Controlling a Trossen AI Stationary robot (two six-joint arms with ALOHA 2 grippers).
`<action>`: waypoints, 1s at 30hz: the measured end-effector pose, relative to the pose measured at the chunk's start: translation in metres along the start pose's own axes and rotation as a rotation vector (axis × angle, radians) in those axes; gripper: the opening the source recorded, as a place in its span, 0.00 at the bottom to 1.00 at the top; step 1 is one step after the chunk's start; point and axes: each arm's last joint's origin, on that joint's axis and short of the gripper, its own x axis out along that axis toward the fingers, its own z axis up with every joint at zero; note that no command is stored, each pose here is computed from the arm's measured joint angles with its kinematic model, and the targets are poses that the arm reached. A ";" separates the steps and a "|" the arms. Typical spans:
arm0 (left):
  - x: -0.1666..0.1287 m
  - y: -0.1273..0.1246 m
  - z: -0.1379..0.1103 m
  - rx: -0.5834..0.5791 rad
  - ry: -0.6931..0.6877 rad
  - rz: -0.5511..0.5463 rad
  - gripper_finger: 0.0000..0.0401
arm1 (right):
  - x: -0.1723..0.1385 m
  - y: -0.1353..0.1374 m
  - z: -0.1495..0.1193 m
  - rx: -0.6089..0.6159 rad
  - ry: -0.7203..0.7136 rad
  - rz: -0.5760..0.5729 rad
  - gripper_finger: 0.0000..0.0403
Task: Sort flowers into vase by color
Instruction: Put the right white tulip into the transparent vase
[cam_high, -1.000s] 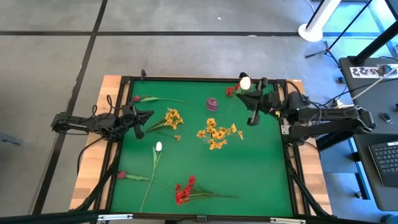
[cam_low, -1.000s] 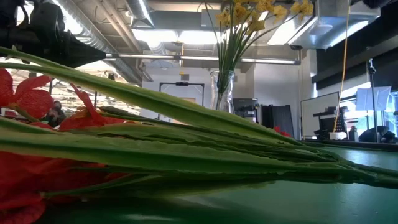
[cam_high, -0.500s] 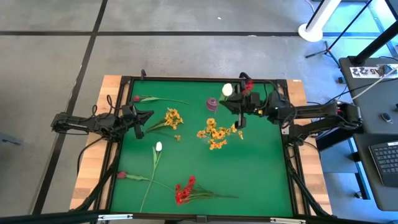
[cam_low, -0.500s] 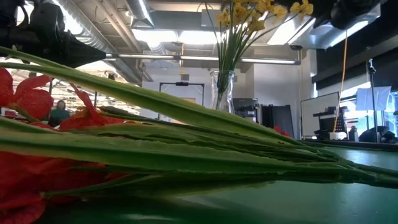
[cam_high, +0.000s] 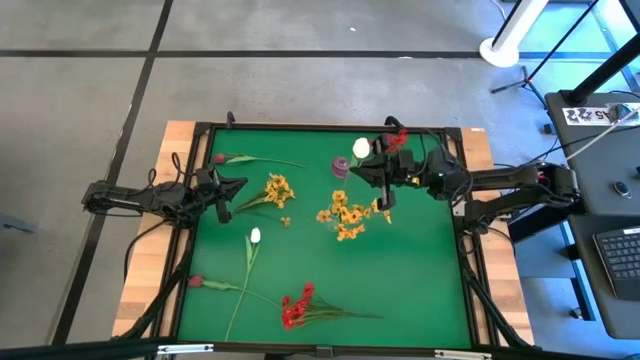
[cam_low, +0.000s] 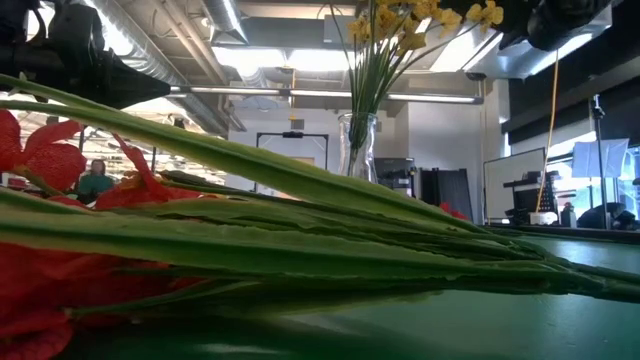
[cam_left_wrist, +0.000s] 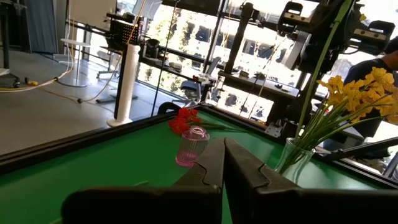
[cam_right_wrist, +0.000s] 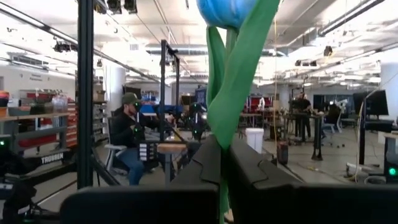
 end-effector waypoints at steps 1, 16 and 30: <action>0.000 0.000 0.000 0.000 0.000 0.000 0.00 | 0.001 0.000 -0.002 0.001 0.003 0.000 0.01; 0.000 0.000 0.000 0.001 0.001 0.000 0.00 | 0.003 -0.002 -0.022 0.031 0.127 -0.001 0.01; 0.000 0.000 0.000 0.003 0.004 0.001 0.00 | 0.002 -0.002 -0.030 0.073 0.207 -0.025 0.01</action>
